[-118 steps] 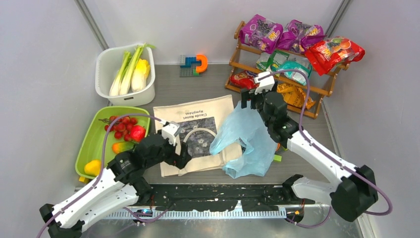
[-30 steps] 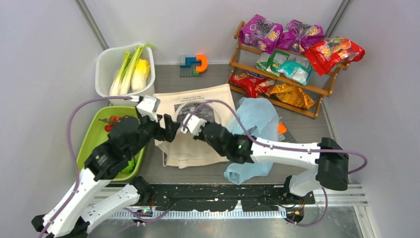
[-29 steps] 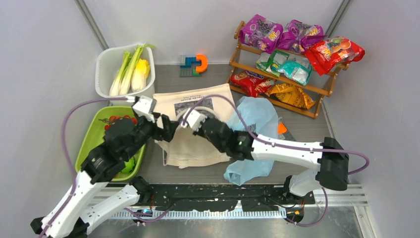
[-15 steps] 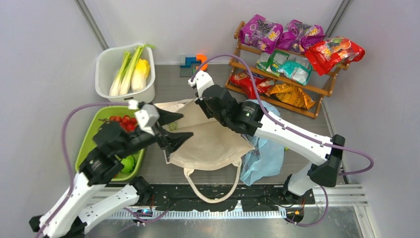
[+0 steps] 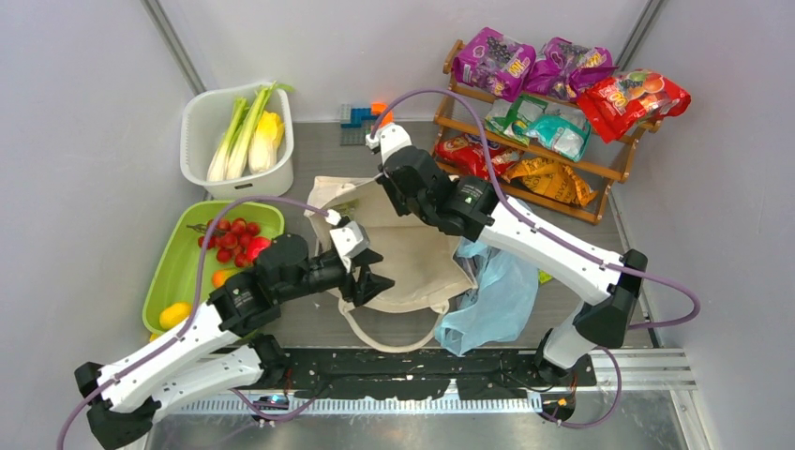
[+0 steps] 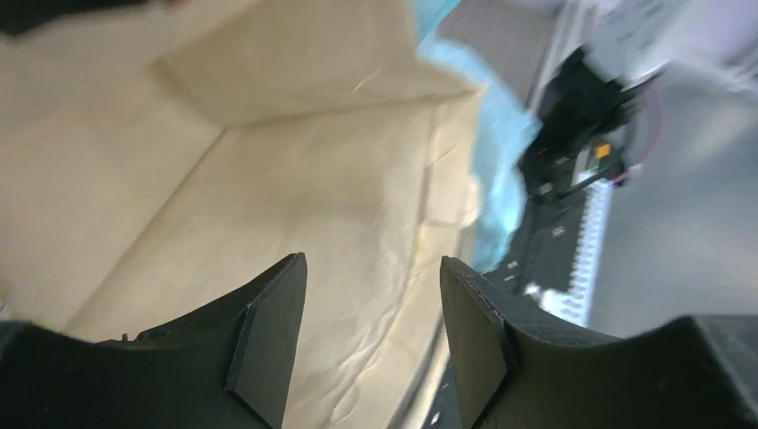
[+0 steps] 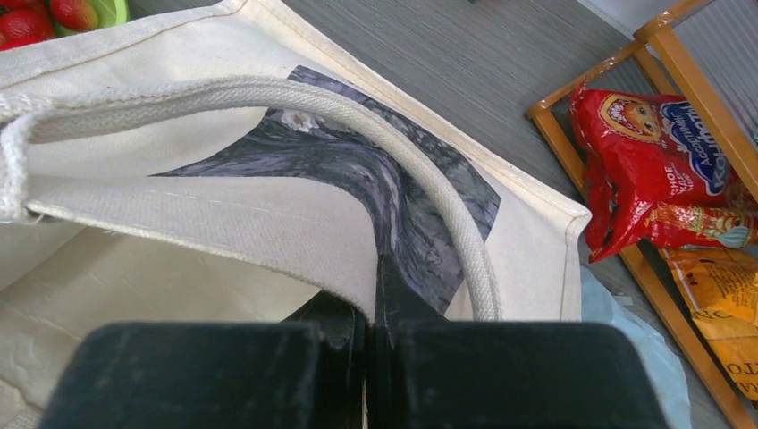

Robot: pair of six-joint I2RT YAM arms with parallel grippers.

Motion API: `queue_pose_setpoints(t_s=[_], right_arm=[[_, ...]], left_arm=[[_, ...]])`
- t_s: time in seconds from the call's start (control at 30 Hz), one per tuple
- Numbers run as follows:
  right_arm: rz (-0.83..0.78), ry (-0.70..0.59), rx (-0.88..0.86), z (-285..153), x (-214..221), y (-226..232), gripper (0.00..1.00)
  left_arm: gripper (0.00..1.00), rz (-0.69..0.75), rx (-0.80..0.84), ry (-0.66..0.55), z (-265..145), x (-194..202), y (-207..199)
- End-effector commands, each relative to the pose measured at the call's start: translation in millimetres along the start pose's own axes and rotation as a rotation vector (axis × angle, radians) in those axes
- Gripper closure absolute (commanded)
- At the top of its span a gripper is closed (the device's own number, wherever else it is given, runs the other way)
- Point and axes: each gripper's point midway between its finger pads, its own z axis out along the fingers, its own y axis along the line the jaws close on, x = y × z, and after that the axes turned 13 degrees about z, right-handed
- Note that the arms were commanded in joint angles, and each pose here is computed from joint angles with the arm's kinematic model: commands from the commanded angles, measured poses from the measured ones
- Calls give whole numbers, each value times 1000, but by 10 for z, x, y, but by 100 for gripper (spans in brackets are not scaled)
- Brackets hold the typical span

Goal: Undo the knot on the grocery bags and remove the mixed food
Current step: Adjust the takeout bag at the center of the board.

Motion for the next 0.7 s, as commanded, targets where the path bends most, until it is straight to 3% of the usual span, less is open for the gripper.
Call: queue_pose_setpoints(t_s=[0.0,0.17,0.4,0.67], right_arm=[[122,-119,-117,-291,-480,158,95],[171,-103,-221,-466,-502,293,95],[197,-133,-265,-736,-595,251,95],[211,-153,-317,-975,-662,237,95]], left_arm=[[41,72,-230,127,15,400,430],[41,93,-425,248,83,570,826],[39,193,-436,408,212,891,967],[33,166,-532,583,176,1301,1162]])
